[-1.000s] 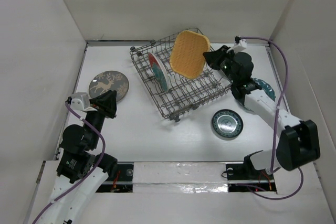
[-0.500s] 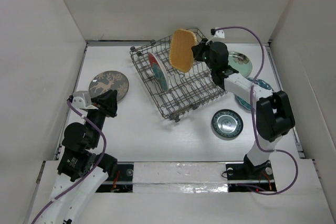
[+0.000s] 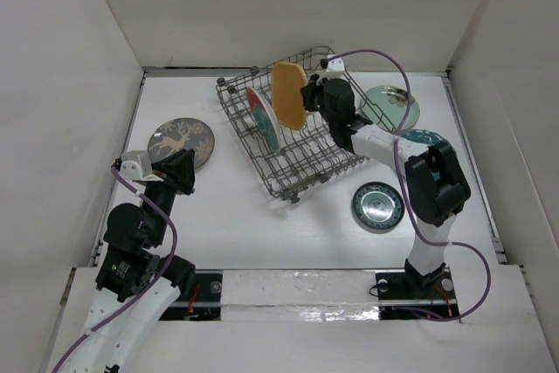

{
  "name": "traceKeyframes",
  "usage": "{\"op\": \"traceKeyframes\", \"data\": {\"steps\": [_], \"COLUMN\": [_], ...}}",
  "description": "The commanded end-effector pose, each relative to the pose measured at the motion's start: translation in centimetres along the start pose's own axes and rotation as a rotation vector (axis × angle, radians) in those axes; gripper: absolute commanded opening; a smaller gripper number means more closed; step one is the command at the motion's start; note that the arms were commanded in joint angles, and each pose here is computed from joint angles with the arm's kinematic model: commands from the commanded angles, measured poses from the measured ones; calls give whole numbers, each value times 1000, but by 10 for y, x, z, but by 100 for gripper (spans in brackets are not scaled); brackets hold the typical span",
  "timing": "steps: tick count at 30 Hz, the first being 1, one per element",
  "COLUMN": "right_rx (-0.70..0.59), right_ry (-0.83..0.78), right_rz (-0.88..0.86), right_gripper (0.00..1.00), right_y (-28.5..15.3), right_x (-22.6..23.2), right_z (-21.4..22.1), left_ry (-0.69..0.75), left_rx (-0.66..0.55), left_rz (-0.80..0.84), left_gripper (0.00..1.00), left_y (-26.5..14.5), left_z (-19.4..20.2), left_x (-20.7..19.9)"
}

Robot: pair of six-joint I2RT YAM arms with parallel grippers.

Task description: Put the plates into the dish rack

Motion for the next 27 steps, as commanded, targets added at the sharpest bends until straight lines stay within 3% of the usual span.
{"op": "traceKeyframes", "data": {"steps": [1,6,14,17,24,27], "right_rx": [-236,-255,-163,-160,-80,-26], "right_ry": [-17,-71,-127,-124,-123,-122], "right_rz": [-20,-3,-6,10,107,118], "right_gripper": [0,0,0,10,11,17], "right_y": [1,-8,-22,-31,-40,-46], "right_x": [22,28,41,45,35,31], "right_z": [-61,-35,36,45,51,57], "left_ry": [0,-1,-1,0,-4,-5], "left_rx": [-20,-26,-25,-25,-29,-30], "left_rz": [1,4,7,9,16,18], "left_gripper": [18,18,18,18,18,18], "left_y": [3,2,2,2,0,0], "left_z": [-3,-4,-4,-4,-5,-5], "left_x": [-1,-1,-1,-1,-2,-3]}}
Point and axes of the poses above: each gripper's point midway between its finger pads, its own y axis out along the fingers, its own x axis along the line the jaws close on, z = x × y, the point moved 4 cm from there along -y, back along the fingers, and after that the axes turned 2 degrees about y, right-handed, at the moved point
